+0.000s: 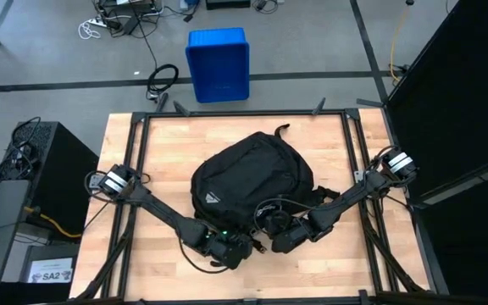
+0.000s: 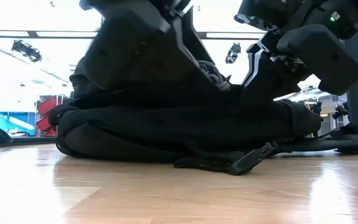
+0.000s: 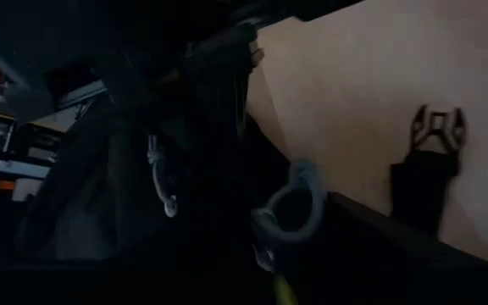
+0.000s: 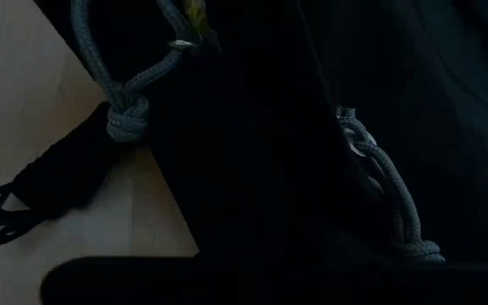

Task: Unpack backpack
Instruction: Close the backpack

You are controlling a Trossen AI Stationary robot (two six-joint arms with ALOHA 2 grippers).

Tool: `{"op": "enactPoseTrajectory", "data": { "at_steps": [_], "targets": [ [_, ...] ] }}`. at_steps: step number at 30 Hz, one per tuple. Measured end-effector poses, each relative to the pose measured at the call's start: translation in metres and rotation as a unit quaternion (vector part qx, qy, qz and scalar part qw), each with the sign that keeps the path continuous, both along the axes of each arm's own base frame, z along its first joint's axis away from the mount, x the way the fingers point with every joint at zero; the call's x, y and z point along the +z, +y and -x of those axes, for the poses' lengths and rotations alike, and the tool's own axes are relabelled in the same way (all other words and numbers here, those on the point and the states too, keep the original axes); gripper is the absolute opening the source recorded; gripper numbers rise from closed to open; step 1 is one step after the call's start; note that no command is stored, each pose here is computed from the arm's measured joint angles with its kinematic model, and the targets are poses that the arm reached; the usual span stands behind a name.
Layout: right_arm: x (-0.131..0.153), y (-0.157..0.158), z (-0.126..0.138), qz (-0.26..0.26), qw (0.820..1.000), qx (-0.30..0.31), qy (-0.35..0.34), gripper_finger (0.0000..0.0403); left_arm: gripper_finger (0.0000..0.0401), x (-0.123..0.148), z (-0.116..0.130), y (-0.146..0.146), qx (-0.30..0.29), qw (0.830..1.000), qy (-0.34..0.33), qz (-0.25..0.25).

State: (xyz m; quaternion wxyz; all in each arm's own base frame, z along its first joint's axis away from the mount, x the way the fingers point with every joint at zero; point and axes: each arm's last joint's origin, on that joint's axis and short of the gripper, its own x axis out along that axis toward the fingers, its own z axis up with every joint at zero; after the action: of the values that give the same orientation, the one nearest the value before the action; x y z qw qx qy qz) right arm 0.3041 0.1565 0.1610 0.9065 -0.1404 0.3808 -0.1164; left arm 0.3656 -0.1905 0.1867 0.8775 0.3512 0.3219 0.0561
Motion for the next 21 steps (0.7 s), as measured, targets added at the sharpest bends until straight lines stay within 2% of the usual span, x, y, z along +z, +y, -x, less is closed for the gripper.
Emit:
{"op": "enactPoseTrajectory", "data": {
  "at_steps": [4, 6, 9, 11, 16, 21],
  "targets": [
    [0.0, 0.0, 0.0, 0.0, 1.0, 0.0, -0.001, 0.0, 0.0165, -0.006, -0.006, 0.0, -0.005, 1.0, -0.008, -0.006],
    [0.0, 0.0, 0.0, -0.001, 1.0, -0.001, -0.001, 0.0, 0.0128, -0.008, -0.007, 0.001, -0.005, 1.0, -0.004, -0.009],
    [0.0, 0.0, 0.0, -0.001, 1.0, -0.001, -0.001, 0.0, 0.0047, -0.008, -0.007, 0.001, -0.001, 1.0, -0.005, -0.011],
    [0.0, 0.0, 0.0, -0.001, 1.0, -0.001, -0.001, 0.0, 0.0015, -0.008, -0.006, -0.001, -0.001, 1.0, -0.008, -0.015],
    [0.001, 0.0, -0.001, -0.006, 1.0, -0.002, -0.001, 0.0, 0.0003, -0.009, 0.002, -0.009, 0.006, 0.999, -0.003, -0.041],
    [0.0, -0.001, 0.003, -0.002, 1.0, -0.014, 0.011, 0.0, 0.0001, -0.013, 0.02, -0.018, 0.024, 0.998, 0.025, -0.059]
  ]
}}
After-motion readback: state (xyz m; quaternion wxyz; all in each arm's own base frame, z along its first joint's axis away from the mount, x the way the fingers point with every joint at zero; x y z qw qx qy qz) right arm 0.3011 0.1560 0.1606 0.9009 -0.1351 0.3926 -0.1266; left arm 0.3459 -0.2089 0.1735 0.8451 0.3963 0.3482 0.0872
